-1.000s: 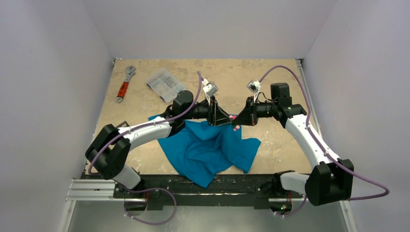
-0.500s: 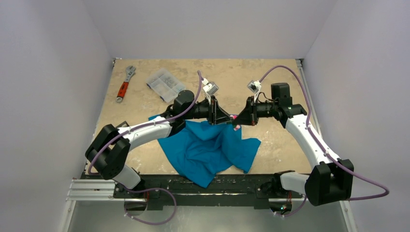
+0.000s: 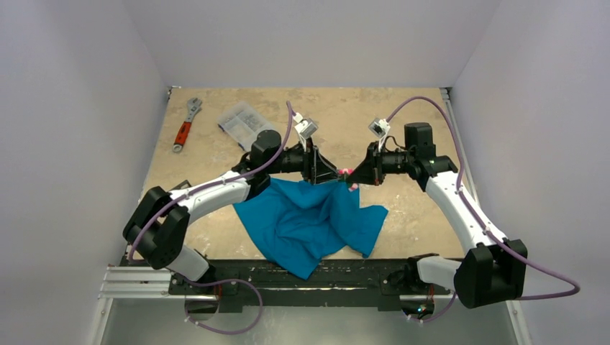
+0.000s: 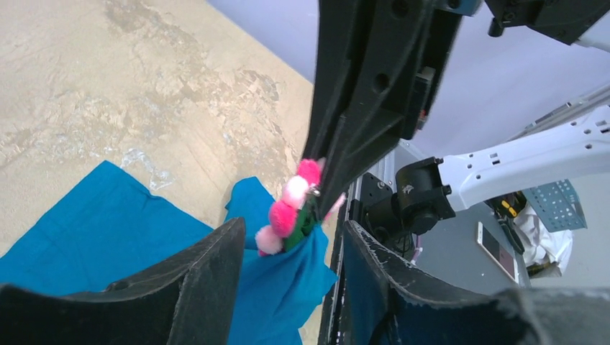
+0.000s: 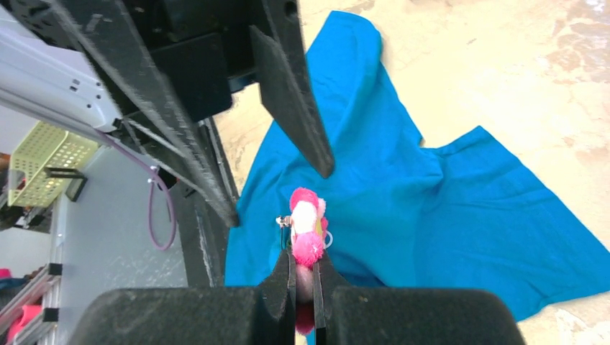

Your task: Remove the brooch from the garment

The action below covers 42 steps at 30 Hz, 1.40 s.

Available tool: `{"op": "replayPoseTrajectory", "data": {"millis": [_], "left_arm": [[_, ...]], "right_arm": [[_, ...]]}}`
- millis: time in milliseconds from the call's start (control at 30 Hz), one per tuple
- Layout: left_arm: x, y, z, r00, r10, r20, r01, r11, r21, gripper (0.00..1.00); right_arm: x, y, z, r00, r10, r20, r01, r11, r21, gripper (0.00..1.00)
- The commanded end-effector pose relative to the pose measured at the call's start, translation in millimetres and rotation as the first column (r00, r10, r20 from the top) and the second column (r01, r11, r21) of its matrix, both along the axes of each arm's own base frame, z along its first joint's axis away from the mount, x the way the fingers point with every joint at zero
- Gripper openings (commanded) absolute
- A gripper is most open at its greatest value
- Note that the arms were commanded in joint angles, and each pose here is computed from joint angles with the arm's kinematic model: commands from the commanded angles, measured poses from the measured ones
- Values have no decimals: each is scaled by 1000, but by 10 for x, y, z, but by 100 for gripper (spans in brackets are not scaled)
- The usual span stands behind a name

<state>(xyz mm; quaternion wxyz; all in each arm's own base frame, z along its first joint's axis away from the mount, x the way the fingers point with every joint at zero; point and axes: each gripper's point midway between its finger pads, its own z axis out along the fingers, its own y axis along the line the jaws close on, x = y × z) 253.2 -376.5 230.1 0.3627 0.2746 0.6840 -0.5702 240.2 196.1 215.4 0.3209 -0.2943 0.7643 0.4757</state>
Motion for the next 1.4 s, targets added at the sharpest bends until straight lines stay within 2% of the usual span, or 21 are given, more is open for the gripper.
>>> {"op": "replayPoseTrajectory", "data": {"millis": [0, 400, 800, 1067, 1167, 1367], "left_arm": [[-170, 82, 281, 987, -72, 143, 78, 996, -37, 53], [-104, -12, 210, 977, -46, 209, 48, 999, -1, 52], [-7, -199, 308, 984, -10, 178, 16, 999, -32, 47], [14, -238, 288, 988, -11, 151, 17, 999, -39, 32], [51, -217, 228, 990, 14, 138, -11, 1000, -19, 23], [132, -171, 89, 992, 70, 105, -74, 997, 33, 14]], "right_arm": [[106, -67, 52, 994, -32, 107, 38, 998, -54, 0], [7, -47, 131, 989, 0, 149, 4, 1000, -30, 0], [-58, 11, 190, 994, 24, 111, -26, 999, 21, 0], [-94, 32, 224, 992, 50, 114, -55, 998, 38, 0], [-99, 41, 264, 991, 54, 120, -60, 997, 49, 0], [-89, 54, 340, 991, 43, 129, -52, 996, 68, 0]]}}
